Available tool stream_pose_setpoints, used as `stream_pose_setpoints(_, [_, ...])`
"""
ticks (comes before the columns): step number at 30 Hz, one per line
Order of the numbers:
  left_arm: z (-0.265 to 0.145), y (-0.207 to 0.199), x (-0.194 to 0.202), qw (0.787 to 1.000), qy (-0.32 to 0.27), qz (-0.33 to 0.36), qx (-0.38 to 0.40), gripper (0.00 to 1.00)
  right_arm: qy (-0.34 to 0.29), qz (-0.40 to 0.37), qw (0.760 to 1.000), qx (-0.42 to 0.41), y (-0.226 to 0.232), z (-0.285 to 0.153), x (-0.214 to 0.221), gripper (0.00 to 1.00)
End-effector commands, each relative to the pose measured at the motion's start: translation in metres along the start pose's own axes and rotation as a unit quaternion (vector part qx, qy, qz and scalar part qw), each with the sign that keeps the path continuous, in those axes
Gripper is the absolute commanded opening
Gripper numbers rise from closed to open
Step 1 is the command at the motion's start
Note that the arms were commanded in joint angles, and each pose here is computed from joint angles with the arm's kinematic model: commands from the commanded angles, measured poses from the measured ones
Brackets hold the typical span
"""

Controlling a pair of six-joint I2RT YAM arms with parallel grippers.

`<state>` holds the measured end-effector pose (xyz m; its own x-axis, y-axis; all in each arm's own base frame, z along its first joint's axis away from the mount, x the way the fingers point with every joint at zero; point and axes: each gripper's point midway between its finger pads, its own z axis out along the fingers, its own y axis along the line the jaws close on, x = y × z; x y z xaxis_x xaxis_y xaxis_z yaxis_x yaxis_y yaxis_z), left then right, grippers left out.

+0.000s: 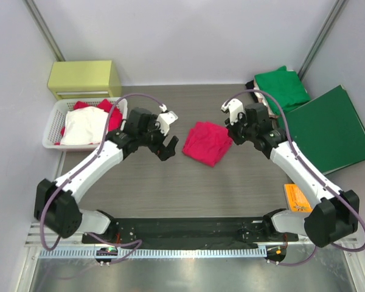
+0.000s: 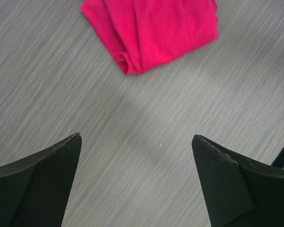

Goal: Fold and stack the t-shirts
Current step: Smooth out wrinkles on the folded tshirt

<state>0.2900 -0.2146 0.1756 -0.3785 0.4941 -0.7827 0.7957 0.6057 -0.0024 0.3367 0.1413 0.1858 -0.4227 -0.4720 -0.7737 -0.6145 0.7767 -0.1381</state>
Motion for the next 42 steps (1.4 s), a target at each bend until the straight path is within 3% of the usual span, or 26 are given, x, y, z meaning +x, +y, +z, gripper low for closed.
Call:
stream_pose_setpoints(1, [0.024,-0.009,-0.039,0.997,-0.018,-0.05,0.061,1.0,-0.003,0.001,1.0,0.01,-0.002,-0.003,0.0,0.31])
stream_pose_setpoints(3, [0.05,-0.014,-0.041,0.993,0.0,-0.076,0.09,1.0,0.005,0.004,1.0,0.002,0.001,0.002,0.004,0.46])
stream_pose_setpoints(4, [0.059,-0.017,-0.039,0.991,0.008,-0.09,0.099,1.0,0.009,0.005,1.0,-0.003,0.002,0.005,0.004,0.58])
stream_pose_setpoints(8, [0.106,-0.028,-0.024,0.985,0.041,-0.122,0.115,1.0,0.032,0.006,0.999,-0.013,0.001,0.025,0.011,0.64])
stream_pose_setpoints(12, [0.135,-0.043,-0.03,0.981,0.045,-0.131,0.139,1.0,0.035,0.014,0.999,-0.037,0.006,0.044,0.009,0.5])
stream_pose_setpoints(13, [0.144,-0.043,-0.029,0.981,0.048,-0.128,0.137,1.0,0.039,0.021,0.998,-0.04,0.007,0.048,0.01,0.38])
stream_pose_setpoints(17, [0.167,-0.032,-0.051,0.986,0.031,-0.114,0.117,1.0,0.036,0.027,0.998,-0.044,0.008,0.053,0.009,0.17])
stream_pose_setpoints(23, [0.163,-0.015,-0.085,0.992,-0.012,-0.095,0.082,1.0,0.028,0.019,0.999,-0.032,0.006,0.043,0.009,0.19])
stream_pose_setpoints(27, [0.153,-0.007,-0.077,0.995,-0.005,-0.08,0.054,1.0,0.015,0.018,0.999,-0.034,0.007,0.038,0.003,0.19])
stream_pose_setpoints(29, [0.152,0.003,-0.077,0.997,-0.011,-0.069,0.029,0.99,0.012,0.018,0.999,-0.036,0.008,0.039,0.001,0.01])
stream_pose_setpoints(31, [0.156,0.006,-0.073,0.997,-0.003,-0.071,0.024,0.85,0.014,0.018,0.999,-0.036,0.007,0.042,0.003,0.01])
stream_pose_setpoints(33, [0.159,0.007,-0.076,0.997,0.004,-0.074,0.026,0.01,0.02,0.019,0.999,-0.038,0.009,0.044,0.008,0.01])
stream_pose_setpoints(42, [0.176,0.011,-0.09,0.995,-0.013,-0.091,0.024,0.0,0.028,0.023,0.998,-0.055,0.017,0.057,0.025,0.01])
